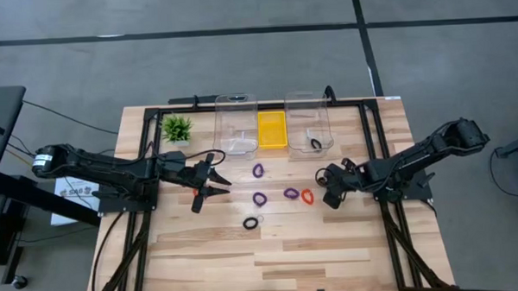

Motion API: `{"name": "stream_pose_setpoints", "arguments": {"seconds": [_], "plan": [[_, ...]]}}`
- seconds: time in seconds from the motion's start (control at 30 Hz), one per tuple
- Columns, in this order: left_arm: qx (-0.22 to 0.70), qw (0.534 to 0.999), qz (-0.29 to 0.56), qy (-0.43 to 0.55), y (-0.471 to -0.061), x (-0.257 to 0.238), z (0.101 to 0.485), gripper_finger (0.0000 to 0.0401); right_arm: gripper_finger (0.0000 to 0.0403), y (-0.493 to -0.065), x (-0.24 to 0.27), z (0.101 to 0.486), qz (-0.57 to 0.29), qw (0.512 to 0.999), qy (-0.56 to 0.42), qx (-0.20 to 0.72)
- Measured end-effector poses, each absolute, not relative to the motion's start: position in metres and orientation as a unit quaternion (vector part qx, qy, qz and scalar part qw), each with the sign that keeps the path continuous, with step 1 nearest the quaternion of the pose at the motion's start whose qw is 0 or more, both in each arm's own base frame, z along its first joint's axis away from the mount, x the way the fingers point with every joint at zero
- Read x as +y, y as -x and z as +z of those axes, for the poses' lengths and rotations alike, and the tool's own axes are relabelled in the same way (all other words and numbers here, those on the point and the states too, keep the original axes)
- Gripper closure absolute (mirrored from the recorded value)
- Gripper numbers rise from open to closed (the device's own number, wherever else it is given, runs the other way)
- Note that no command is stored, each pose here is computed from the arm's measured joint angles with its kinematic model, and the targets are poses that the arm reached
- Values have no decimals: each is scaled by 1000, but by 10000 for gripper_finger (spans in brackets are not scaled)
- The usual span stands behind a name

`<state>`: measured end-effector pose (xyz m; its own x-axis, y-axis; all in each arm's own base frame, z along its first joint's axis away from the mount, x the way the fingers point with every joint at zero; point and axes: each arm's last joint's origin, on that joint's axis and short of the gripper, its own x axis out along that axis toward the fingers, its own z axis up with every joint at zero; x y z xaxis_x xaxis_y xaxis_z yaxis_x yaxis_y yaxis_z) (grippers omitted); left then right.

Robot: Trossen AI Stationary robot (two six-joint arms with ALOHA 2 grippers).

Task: Sort spring keychains
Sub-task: Put the right black spring keychain into the right transparent bin

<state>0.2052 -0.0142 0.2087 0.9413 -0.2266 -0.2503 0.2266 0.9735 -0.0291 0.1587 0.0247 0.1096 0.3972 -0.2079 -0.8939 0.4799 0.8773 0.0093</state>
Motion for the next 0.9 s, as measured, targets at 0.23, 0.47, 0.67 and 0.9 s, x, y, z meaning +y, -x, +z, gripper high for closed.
{"name": "stream_pose_setpoints", "arguments": {"seconds": [0.23,0.47,0.67,0.9], "plan": [[127,985,-115,0,-205,-14,209,288,379,-161,27,114,-193,818,-137,524],[127,985,-115,0,-205,-14,209,288,375,-165,29,122,-177,814,-130,538],[127,985,-115,0,-205,-14,209,288,381,-165,29,124,-179,808,-126,547],[127,985,-115,0,-205,-14,209,288,376,-164,27,128,-198,800,-108,556]]}}
